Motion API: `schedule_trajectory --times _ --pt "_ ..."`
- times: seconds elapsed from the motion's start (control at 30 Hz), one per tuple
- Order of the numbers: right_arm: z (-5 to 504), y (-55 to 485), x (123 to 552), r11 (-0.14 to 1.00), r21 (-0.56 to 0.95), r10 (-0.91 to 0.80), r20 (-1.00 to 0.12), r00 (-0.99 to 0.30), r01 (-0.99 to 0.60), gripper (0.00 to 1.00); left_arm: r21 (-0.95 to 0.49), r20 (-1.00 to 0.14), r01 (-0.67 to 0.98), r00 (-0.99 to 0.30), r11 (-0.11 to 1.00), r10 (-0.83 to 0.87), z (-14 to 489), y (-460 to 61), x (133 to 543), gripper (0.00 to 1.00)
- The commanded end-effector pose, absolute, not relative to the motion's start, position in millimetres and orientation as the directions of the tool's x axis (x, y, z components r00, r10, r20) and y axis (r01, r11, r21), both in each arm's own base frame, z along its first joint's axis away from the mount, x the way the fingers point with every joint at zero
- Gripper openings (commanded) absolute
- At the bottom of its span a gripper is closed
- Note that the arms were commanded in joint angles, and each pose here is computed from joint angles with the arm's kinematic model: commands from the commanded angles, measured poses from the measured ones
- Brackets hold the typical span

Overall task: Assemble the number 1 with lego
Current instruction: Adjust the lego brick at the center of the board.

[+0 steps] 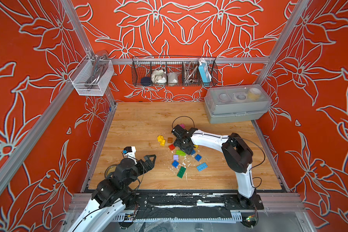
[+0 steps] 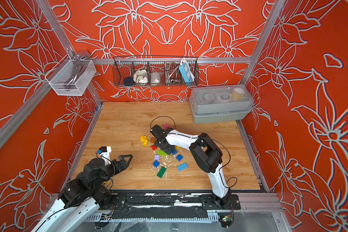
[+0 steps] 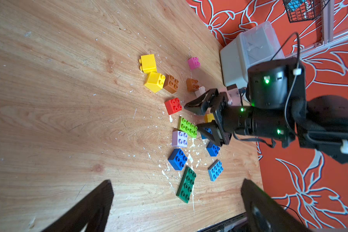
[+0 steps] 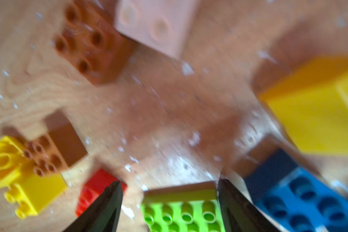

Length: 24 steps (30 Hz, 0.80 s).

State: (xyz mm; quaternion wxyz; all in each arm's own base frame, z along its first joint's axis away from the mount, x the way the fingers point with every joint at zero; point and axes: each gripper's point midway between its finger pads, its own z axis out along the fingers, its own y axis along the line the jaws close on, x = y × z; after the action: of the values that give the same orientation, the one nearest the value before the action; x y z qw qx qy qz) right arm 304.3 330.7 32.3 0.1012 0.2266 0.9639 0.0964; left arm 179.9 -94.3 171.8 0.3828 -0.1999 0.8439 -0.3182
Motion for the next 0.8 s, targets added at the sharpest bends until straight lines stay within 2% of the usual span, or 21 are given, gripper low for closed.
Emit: schedule_trajectory --times 0.0,0.13,0.37,0.77 --pt "27 304 287 0.934 0.062 0.357 -0.163 -0.920 0.352 0.80 -0.685 -0.522 -0.111 -0.615 0.720 -0.591 169 -90 181 0.99" --pt "36 296 283 0.959 -0.014 0.277 -0.194 -0.941 0.285 0.80 -0.686 -0.523 -0.107 -0.616 0.719 -0.590 170 -91 181 0.99" --pt "50 312 280 0.995 -0.078 0.046 -0.247 -0.968 0.067 0.81 -0.686 -0.521 -0.104 -0.619 0.720 -0.587 170 -91 180 0.99" --pt "71 346 246 0.981 0.045 -0.180 -0.178 -0.968 -0.190 0.77 -0.688 -0.532 -0.111 -0.595 0.717 -0.602 170 -86 180 0.98"
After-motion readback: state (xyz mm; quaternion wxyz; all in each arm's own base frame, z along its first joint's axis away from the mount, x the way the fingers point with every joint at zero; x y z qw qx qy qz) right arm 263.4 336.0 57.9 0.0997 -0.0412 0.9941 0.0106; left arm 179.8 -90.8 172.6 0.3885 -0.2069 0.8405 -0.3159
